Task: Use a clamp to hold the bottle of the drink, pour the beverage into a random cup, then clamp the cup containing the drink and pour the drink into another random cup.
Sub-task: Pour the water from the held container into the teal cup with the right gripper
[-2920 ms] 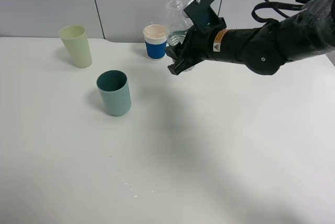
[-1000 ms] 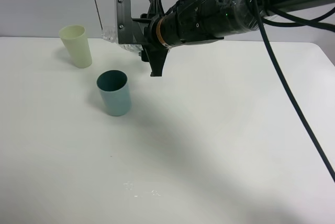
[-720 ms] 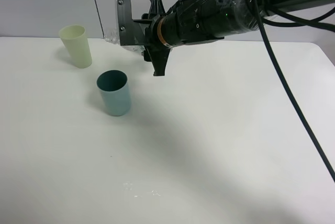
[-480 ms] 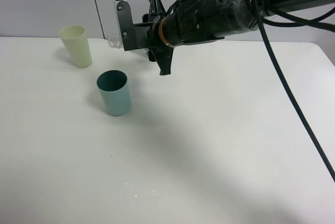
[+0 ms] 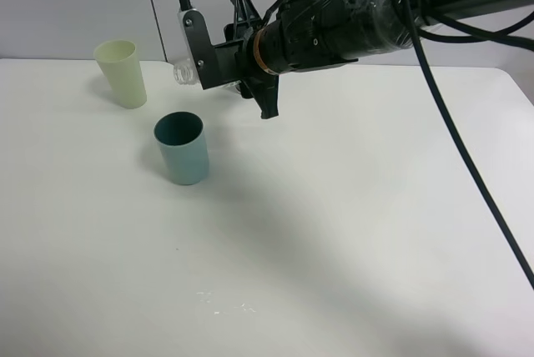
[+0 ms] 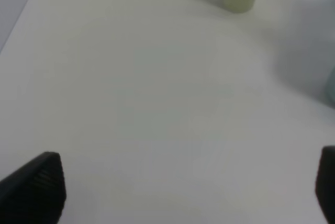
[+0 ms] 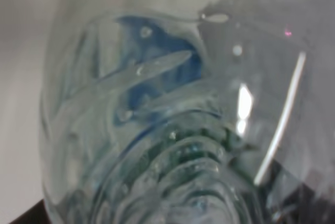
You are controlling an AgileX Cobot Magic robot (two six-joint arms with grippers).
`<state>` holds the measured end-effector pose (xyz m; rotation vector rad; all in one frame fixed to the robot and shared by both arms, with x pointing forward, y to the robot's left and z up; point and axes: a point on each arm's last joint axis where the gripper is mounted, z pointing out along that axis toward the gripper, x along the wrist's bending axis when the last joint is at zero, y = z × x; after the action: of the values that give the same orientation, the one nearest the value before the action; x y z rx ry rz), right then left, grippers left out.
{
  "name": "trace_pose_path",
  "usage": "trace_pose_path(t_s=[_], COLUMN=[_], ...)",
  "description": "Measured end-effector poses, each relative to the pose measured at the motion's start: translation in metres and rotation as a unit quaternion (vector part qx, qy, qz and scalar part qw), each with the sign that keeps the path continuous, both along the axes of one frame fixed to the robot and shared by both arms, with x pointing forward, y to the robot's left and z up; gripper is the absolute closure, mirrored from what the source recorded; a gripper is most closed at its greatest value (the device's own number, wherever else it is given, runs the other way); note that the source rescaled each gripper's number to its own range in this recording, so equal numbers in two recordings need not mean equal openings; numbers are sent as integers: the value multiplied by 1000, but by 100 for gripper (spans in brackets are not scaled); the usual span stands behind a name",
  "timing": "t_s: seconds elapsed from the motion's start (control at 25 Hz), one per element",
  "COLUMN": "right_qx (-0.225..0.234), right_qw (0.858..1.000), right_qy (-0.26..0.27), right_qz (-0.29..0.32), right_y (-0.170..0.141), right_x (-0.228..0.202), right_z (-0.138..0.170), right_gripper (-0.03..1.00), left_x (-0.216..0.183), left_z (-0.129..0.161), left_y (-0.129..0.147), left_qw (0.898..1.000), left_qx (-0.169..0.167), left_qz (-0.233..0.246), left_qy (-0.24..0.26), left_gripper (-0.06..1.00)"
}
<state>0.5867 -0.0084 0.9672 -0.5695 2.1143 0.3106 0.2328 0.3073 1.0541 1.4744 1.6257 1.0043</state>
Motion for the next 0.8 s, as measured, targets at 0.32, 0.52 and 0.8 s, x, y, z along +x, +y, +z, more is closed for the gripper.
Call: trace_pose_path(t_s=[0.32, 0.52, 0.8], right_qx=[-15, -24, -40], right_qw=[1000, 999, 998], right_qy=[-12, -19, -30], right_qz=[12, 25, 45], right_y=[0, 1, 2], right_x=[0, 0, 0], right_z=[0, 1, 1], right_gripper=[97, 97, 97], left_x=[0, 0, 0], left_z=[0, 0, 0], left_y=[0, 0, 0], left_qw=[1000, 1000, 1000], left_qx=[0, 0, 0], left_qz=[0, 0, 0], left_qy=[0, 0, 0], left_gripper=[5, 5, 5])
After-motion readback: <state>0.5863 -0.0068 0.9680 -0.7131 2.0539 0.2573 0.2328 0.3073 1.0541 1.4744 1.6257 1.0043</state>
